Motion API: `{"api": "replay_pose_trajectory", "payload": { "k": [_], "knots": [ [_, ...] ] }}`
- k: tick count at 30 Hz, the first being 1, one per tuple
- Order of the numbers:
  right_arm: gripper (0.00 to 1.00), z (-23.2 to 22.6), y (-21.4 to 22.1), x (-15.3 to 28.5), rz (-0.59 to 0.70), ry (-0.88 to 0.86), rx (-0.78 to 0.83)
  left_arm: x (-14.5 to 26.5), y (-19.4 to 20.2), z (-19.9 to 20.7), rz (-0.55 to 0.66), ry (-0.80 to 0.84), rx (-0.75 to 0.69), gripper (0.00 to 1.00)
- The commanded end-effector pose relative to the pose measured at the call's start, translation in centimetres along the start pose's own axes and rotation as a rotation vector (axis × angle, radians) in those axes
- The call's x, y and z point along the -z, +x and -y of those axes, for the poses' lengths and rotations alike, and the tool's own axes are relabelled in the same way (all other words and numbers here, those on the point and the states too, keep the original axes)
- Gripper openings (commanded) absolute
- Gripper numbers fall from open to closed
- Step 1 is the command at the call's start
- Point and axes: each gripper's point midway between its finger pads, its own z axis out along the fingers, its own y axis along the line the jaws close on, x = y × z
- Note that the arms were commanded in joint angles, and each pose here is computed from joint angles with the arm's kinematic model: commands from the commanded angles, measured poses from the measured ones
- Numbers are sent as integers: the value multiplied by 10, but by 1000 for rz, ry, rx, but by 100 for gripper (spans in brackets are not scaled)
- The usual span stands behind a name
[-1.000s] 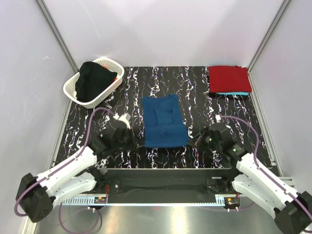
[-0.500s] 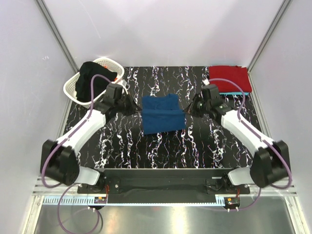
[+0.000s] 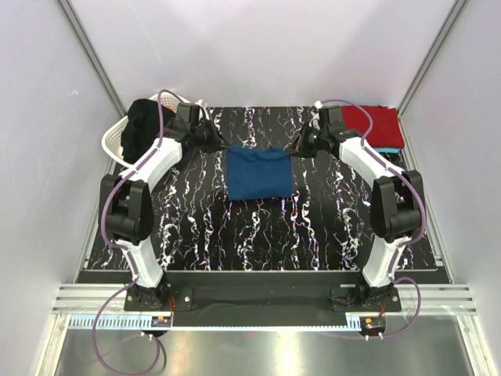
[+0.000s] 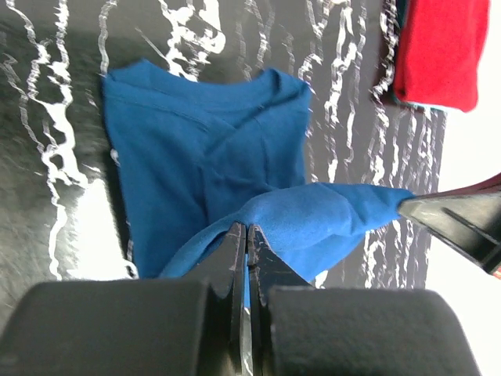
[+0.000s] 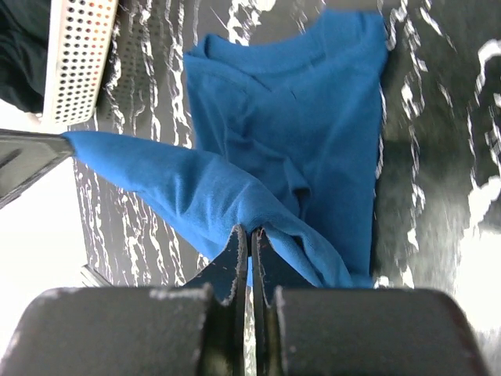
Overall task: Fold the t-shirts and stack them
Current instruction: Fold the tshirt
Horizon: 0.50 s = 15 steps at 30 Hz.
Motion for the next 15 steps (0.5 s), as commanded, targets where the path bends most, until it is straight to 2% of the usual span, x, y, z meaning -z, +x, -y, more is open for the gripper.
{"api": "replay_pose_trajectory", "payload": {
  "k": [1, 8, 15],
  "knots": [
    [0, -30, -32, 3, 55, -102, 104, 6, -40, 15, 99, 55, -40, 0],
    [3, -33, -65, -20, 62, -157, 117, -21, -64, 2, 95, 91, -46, 0],
    [8, -6, -84, -54, 74, -124, 109, -65, -93, -12, 129, 144, -78, 0]
  ]
}}
